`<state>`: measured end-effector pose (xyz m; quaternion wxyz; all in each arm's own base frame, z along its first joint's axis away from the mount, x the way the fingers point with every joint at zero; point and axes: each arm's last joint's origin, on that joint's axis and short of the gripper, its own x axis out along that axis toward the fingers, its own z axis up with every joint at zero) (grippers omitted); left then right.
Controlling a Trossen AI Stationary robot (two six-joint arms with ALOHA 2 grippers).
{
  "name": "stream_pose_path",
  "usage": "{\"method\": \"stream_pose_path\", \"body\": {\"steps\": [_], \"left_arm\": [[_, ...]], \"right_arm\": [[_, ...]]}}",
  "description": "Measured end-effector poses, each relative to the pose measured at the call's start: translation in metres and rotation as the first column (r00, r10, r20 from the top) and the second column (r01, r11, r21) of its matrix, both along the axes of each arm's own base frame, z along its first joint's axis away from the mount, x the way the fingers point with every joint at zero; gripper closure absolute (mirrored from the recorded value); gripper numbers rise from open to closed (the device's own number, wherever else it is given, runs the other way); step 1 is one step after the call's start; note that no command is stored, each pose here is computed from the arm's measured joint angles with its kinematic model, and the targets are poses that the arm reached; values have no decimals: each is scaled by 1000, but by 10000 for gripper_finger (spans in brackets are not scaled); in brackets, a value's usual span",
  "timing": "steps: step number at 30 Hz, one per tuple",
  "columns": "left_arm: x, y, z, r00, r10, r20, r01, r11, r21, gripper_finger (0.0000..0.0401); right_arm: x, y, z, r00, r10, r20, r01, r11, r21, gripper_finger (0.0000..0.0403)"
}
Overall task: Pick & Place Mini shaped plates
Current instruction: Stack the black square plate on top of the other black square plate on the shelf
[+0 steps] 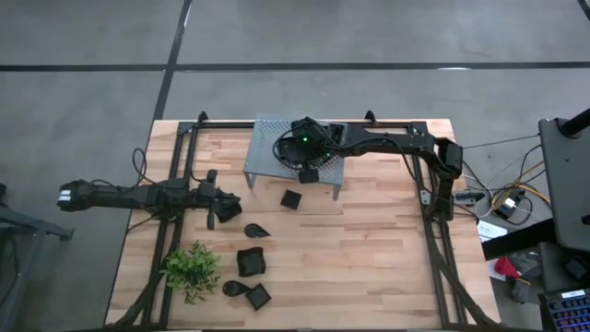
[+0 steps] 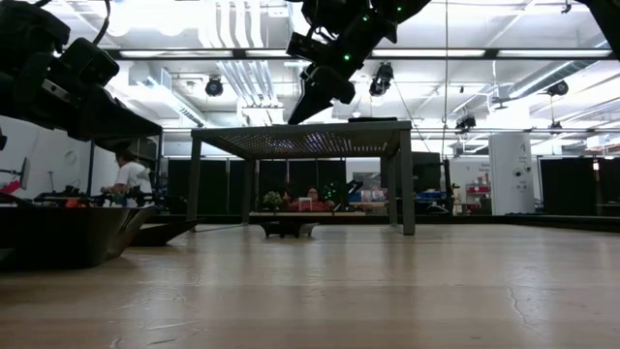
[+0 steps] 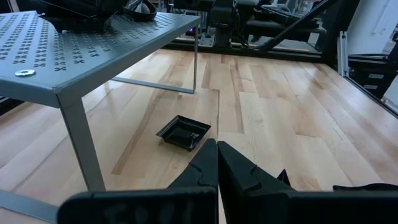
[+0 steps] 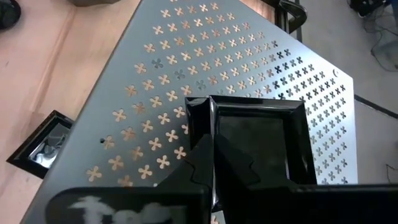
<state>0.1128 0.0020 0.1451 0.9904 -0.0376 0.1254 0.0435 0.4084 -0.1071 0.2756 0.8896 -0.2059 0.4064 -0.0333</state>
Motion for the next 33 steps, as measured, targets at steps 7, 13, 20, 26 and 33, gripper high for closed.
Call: {"method": "stream_pose_path", "body": {"steps": [7,13,20,26,33], "left_arm": [[0,0,0,1000,0,-1,0,1000,0,401],[0,0,0,1000,0,0,0,1000,0,401],[0,0,0,1000,0,0,0,1000,0,401],[0,0,0,1000,0,-1,0,1000,0,401],[0,0,0,1000,0,0,0,1000,0,401]], "right_arm": [[1,6,1,1000,13,-11,-13,1000,4,395],[1,16,5,999,38,-6,-38,999,1,395],[-2,20,13,999,41,7,-40,999,-31,395],[-4,22,11,998,52,-27,-53,998,-33,395],[0,30,13,995,97,-14,-98,993,-69,395]]}}
